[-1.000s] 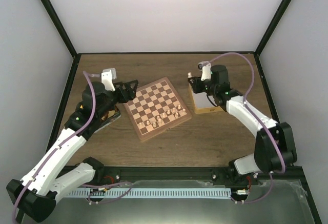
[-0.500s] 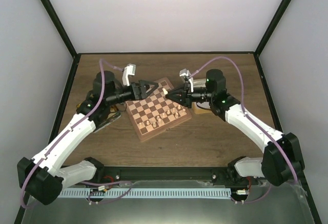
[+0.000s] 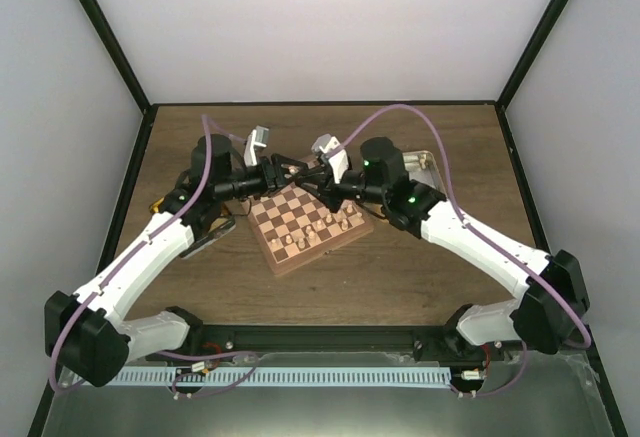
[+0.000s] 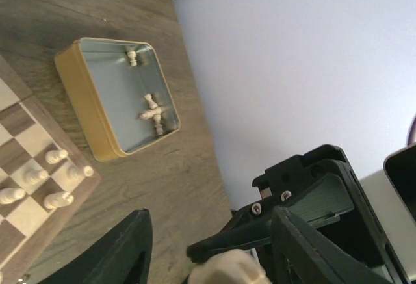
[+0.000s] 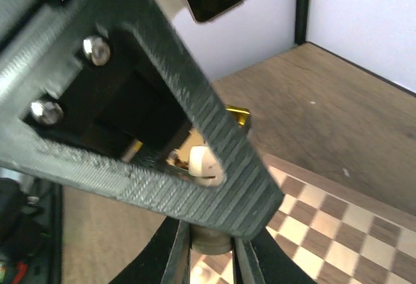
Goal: Set up the chess pieces on the board
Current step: Place the chess piece on the chessboard.
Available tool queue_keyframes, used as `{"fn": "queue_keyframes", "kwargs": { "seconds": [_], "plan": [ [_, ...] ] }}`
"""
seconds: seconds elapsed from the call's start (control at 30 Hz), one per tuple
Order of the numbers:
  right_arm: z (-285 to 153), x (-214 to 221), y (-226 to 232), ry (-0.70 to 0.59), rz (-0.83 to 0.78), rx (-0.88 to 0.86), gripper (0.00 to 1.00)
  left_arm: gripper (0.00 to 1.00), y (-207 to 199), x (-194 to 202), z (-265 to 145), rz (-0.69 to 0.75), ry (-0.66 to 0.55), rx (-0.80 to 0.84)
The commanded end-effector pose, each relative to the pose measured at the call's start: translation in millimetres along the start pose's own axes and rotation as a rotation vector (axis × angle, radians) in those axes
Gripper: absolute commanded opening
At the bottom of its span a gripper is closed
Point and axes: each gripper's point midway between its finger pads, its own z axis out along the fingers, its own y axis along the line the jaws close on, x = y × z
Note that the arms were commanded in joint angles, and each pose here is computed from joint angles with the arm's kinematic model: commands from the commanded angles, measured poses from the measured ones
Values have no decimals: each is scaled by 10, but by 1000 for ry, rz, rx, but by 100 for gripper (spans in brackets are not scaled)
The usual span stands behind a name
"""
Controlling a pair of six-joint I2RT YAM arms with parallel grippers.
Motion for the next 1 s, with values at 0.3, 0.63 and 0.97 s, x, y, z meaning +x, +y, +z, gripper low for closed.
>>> {"fn": "queue_keyframes", "kwargs": {
  "seconds": [0.3, 0.63, 0.97],
  "plan": [
    [222, 29, -278, 88, -150, 307, 11, 36, 245, -142, -81, 6, -61, -170],
    [279, 130, -233, 132, -172, 288, 10, 32, 289, -178, -92, -25, -73, -171],
    [319, 175, -229, 147, -191, 293, 9, 21, 364, -111, -21, -51, -32, -162]
  ]
}}
